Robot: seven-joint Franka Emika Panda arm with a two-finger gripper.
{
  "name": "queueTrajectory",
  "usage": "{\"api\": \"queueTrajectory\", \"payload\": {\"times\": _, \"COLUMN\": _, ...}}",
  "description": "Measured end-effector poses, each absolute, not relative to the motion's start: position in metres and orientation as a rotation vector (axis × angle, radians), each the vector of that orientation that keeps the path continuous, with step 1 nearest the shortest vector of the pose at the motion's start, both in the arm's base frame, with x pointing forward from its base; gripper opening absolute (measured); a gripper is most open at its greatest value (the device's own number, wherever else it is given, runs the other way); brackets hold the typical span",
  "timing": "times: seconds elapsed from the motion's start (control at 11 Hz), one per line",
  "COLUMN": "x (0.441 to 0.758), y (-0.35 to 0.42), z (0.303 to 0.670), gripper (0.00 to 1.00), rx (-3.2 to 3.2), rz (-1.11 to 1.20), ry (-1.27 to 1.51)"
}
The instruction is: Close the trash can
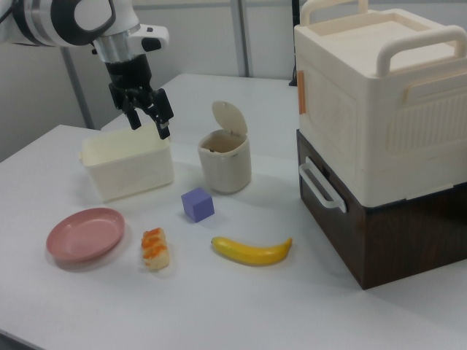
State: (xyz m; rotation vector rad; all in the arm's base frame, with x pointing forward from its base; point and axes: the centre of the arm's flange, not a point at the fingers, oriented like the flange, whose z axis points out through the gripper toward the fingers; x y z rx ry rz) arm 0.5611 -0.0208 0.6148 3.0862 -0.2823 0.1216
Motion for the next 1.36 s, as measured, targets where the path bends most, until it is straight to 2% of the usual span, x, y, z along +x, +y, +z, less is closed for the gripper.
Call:
{"api": "queueTrajectory", "payload": {"times": 0.36, "x": 0.5623, "y": -0.0206, "z": 0.6151, "gripper": 1.00, "rx": 3.090, "rz": 0.133, "ry": -0.200}}
{"api": "queueTrajectory", "payload": {"times": 1.36, "x": 0.5634, "y": -0.0205, "z": 0.6164, "gripper": 1.00, "rx": 3.090, "rz": 0.150, "ry": -0.193}}
